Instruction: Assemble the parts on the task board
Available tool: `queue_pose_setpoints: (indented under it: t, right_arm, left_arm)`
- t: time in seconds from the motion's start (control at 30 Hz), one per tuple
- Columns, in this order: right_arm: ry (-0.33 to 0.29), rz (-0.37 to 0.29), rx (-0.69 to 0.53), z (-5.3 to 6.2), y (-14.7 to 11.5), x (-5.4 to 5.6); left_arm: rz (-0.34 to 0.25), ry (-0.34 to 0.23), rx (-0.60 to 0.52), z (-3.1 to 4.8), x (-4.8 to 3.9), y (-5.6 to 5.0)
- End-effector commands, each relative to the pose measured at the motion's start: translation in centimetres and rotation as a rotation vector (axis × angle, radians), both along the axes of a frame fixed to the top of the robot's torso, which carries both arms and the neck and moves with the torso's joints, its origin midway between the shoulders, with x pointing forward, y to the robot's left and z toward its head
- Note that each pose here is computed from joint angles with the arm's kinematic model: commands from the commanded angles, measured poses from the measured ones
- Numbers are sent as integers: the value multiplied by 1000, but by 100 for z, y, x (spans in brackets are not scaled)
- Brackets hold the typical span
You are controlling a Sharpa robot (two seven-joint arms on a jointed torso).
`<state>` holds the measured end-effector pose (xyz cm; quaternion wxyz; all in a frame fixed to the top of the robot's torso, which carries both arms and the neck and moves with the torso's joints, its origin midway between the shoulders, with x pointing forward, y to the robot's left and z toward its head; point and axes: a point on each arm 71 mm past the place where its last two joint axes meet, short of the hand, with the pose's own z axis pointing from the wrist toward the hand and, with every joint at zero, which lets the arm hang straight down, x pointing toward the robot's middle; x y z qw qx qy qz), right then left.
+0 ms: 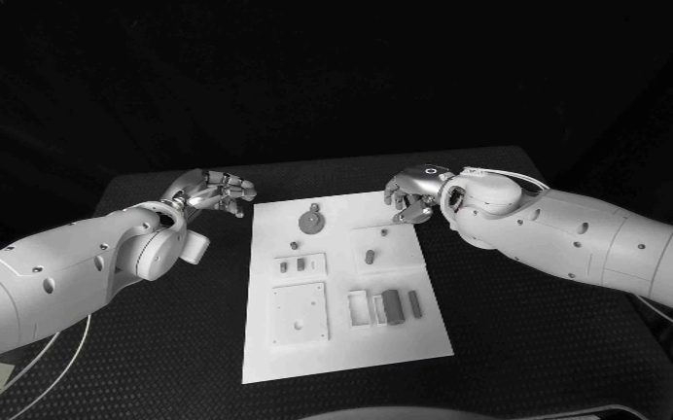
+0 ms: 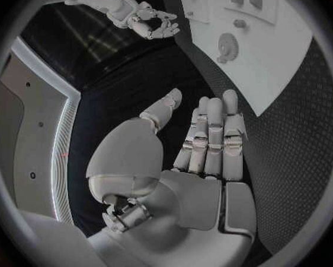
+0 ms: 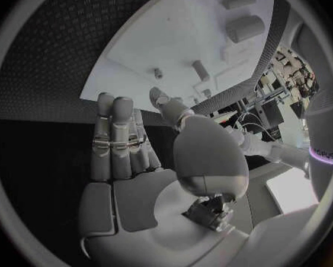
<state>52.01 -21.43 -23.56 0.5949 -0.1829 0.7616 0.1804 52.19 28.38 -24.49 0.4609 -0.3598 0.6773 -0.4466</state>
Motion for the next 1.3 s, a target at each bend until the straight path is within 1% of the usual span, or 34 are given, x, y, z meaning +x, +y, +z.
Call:
queue_pose_setpoints:
  t: [0.03,0.3,0.6,0.9,1.3]
  right_arm:
    - [-39,16,-39,4,24,-9]
    - [-7,20,-17,-87,49,-53]
    - [-5,35,-10,-170,84,-93]
    - [-21,49,-10,-184,135,-106]
    - [2,64,-31,-254,211,-142]
  left_arm:
    - [-13,-8,-33,26,3,-39]
    - [-15,-5,-34,24,2,-49]
    - [-17,-2,-34,22,3,-47]
    - [-19,-3,-35,21,6,-57]
    - [-22,1,-35,18,8,-59]
